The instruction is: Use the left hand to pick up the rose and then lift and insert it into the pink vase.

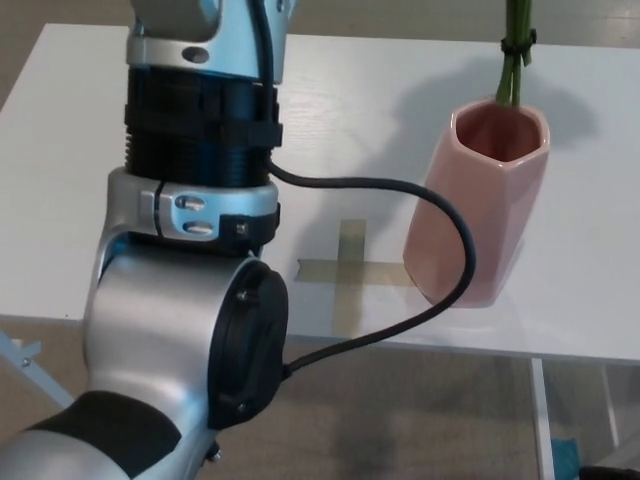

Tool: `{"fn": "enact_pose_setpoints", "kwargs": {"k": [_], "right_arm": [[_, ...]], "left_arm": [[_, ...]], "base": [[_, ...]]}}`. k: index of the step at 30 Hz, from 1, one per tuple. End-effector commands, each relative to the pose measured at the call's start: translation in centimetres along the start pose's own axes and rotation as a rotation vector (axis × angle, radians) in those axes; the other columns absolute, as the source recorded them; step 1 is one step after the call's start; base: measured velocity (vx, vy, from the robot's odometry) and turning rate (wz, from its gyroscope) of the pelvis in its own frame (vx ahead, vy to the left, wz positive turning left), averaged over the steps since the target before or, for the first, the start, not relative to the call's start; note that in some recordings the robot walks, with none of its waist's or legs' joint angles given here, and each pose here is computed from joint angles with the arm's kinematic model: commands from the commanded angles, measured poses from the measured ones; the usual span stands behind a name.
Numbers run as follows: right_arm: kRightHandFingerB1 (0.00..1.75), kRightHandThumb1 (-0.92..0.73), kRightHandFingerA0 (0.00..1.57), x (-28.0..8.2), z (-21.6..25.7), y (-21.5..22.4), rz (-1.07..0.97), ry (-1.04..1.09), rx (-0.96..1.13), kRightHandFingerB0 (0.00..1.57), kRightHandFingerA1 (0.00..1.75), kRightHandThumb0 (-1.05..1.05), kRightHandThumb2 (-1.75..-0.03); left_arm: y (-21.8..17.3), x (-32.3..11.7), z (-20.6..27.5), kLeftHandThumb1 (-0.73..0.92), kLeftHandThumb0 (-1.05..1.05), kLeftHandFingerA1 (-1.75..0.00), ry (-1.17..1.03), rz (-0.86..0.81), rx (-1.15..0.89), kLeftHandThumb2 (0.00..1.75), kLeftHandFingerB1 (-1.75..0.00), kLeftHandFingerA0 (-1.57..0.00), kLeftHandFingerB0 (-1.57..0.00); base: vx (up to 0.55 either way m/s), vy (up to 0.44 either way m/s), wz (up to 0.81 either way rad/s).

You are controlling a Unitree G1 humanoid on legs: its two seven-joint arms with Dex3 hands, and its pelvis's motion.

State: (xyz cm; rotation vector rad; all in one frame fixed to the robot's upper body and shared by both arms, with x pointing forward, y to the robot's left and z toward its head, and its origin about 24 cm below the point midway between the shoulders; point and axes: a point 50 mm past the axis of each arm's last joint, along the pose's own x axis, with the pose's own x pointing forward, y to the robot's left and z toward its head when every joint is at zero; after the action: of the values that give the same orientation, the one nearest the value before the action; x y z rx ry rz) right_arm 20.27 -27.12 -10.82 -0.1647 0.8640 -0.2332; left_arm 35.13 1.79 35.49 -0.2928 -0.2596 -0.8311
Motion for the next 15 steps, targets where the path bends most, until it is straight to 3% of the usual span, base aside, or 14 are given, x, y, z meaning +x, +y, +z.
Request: {"fn": "enact_pose_setpoints", "kwargs": {"k": [1,15], "right_arm": [[0.45,-0.65,0.7,0.0,-0.1,-0.3,-0.007,0.01,-0.016,0.58,0.51,-0.3,-0.59],[0.45,-0.65,0.69,0.1,0.4,-0.2,-0.003,-0.003,-0.005,0.57,0.51,-0.3,-0.59]], "left_arm": [[-0.7,0.3,-0.6,0.81,-0.19,-1.38,-0.003,-0.028,-0.007,0.63,-0.72,-0.94,-0.85],[-1.3,0.6,-2.1,0.79,-0.2,-1.4,0.029,-0.024,-0.01,0.65,-0.74,-0.91,-0.87]], "base": [[0.0,0.0,0.0],[0.0,0.0,0.0]]}}
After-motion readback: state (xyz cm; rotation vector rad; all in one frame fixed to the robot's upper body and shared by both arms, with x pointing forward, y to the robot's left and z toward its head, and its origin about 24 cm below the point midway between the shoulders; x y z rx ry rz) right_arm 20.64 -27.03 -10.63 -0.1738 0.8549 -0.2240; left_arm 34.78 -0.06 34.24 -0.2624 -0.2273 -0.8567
